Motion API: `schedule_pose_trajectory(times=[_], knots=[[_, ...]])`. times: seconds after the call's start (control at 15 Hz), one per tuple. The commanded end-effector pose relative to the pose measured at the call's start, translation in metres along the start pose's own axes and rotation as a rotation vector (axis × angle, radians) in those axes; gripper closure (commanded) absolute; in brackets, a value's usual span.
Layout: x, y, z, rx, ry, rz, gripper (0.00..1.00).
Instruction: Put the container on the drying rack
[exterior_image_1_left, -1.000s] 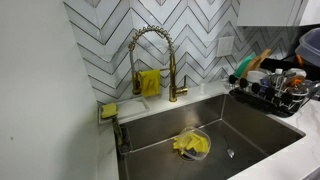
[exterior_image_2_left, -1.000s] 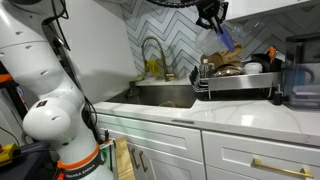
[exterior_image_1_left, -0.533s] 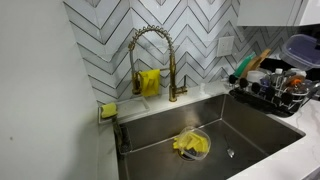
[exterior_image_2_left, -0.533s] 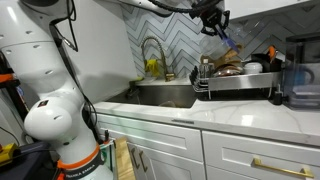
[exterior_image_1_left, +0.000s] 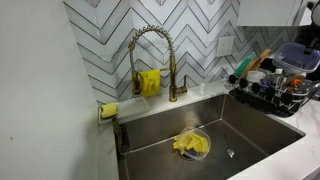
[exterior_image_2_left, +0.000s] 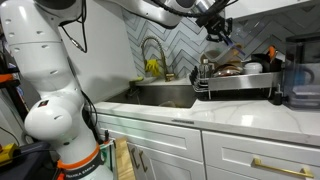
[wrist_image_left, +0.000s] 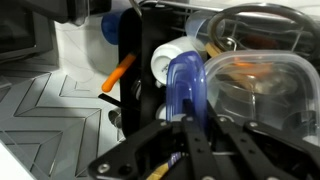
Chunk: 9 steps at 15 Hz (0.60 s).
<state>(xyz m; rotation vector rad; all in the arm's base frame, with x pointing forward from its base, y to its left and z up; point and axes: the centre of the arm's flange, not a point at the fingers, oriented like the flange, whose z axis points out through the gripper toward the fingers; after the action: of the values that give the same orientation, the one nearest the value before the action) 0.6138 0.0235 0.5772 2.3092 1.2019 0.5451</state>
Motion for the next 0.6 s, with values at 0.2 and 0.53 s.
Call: schedule_pose_trajectory(times=[0.2, 0.53], knots=[[0.022, -0.001, 0.021, -0.017, -0.006, 0.016, 0.97], [0.024, 0.009, 0.027, 0.025, -0.042, 0.093, 0.97]])
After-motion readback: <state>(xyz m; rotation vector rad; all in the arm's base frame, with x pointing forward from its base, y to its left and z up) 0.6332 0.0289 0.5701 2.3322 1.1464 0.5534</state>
